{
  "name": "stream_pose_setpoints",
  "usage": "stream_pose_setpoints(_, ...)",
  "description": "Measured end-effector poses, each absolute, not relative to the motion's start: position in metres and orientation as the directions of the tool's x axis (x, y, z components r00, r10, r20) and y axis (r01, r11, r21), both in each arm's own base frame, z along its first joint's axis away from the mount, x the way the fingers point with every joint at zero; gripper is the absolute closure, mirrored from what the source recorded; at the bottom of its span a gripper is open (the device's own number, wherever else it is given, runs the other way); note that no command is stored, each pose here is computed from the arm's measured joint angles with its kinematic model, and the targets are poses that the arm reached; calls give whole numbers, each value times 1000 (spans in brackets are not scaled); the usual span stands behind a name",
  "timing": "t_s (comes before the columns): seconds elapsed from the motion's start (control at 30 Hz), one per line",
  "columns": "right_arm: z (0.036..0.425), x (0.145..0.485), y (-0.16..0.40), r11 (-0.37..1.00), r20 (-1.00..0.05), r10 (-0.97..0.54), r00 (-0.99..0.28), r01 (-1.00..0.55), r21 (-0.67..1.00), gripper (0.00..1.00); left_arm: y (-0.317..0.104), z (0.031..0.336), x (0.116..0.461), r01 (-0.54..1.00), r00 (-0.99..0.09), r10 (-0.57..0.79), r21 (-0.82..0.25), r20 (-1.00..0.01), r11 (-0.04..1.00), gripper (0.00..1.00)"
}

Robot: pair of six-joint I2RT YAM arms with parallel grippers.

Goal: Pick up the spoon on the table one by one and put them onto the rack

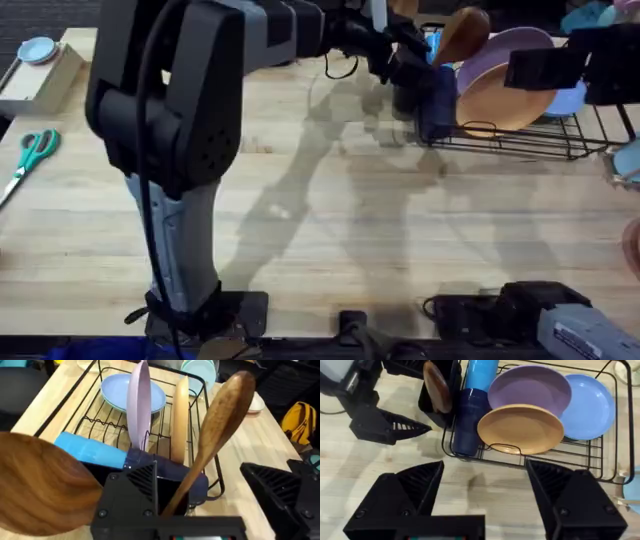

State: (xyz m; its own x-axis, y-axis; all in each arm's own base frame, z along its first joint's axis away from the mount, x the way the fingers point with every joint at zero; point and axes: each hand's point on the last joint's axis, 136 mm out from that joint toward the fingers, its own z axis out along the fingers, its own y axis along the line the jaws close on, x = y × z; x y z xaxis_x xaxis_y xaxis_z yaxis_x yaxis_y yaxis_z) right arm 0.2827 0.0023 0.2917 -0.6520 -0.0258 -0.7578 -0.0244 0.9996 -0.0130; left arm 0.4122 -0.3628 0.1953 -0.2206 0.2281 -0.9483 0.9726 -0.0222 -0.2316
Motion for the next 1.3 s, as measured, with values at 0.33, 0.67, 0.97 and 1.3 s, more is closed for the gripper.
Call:
stream_pose_setpoints(0.33, 292, 283, 2, 1000, -758, -26, -652, -25, -13, 9, -321, 274, 416, 992, -125, 170, -119, -978, 45, 6)
stream_pose_setpoints(0.67, 292, 283, 2, 1000, -758, -26, -652, -24, -13, 9, -247, 262, 438, 916, -318, 275, -219, -908, 335, 6)
stream_pose_setpoints(0.97, 292, 283, 2, 1000, -758, -26, -652, -24, -13, 9, -189, 276, 411, 806, -376, 468, -33, -800, 591, 4)
stream_pose_setpoints(1.3, 292, 283, 2, 1000, -758, -26, -652, -24, -13, 9, -110, 274, 366, 579, -611, 521, 112, -596, 808, 4)
